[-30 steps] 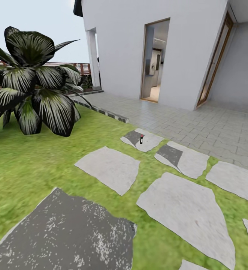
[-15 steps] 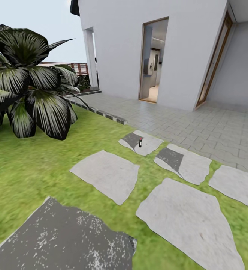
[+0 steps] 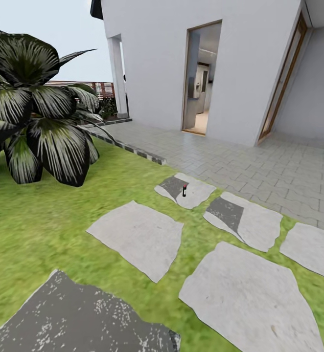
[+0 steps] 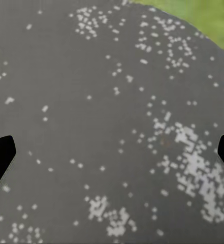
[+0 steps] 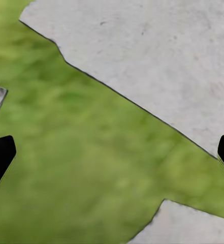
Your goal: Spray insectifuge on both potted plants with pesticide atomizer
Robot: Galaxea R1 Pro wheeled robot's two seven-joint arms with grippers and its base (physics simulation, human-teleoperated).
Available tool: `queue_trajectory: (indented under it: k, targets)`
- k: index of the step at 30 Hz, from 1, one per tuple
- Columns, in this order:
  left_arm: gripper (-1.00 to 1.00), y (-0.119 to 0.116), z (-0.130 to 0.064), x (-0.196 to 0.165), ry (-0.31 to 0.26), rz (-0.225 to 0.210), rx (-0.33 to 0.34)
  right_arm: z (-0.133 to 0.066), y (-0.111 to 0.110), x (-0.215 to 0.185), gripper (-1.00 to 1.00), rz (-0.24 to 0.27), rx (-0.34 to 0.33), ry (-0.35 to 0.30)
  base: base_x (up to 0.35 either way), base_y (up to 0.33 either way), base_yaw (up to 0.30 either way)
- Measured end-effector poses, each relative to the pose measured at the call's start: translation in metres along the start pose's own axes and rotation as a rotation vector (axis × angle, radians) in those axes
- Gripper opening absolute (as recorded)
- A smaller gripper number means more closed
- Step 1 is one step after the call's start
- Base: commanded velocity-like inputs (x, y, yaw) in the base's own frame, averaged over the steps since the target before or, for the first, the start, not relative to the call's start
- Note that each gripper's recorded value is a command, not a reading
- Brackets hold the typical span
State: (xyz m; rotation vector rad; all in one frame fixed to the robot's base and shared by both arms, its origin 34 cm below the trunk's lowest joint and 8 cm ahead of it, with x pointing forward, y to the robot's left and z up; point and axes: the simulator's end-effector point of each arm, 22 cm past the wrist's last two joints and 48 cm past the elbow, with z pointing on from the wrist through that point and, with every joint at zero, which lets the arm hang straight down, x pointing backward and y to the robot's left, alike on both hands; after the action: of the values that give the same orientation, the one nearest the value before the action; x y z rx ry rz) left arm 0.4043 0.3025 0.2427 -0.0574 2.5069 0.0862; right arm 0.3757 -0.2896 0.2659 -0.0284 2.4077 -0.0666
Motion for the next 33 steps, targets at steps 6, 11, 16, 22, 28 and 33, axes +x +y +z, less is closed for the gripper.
queue_trajectory:
  k: [6,11,16,22,28,33]
  targets:
    - [1.0,0.0,0.0,0.0,0.0,0.0,0.0,0.0,0.0001,0.0001,1.0,0.0,0.0,0.0,0.268,0.0,0.0]
    - [1.0,0.0,-0.0001,-0.001,-0.002,-0.001,0.0,0.0,0.0001,-0.0009,1.0,0.0,0.0,-0.002,0.268,0.0,-0.137]
    - [1.0,0.0001,-0.0003,-0.0032,-0.007,-0.002,0.0,-0.0001,0.0,-0.0027,1.0,0.0,0.0,-0.007,0.268,0.0,-0.217]
    - [1.0,0.0002,-0.0006,-0.0061,-0.014,-0.003,-0.001,-0.0001,-0.0002,-0.0048,1.0,0.0,0.001,-0.012,0.268,0.098,-0.227]
    - [1.0,0.0001,-0.0008,-0.0076,-0.017,-0.002,0.0,-0.0001,-0.0002,-0.0062,1.0,0.0,0.001,-0.015,0.268,0.141,-0.08]
    - [1.0,0.0001,-0.0008,-0.0077,-0.017,-0.002,0.0,-0.0001,-0.0003,-0.0063,1.0,0.0,0.001,-0.015,0.268,0.135,-0.004]
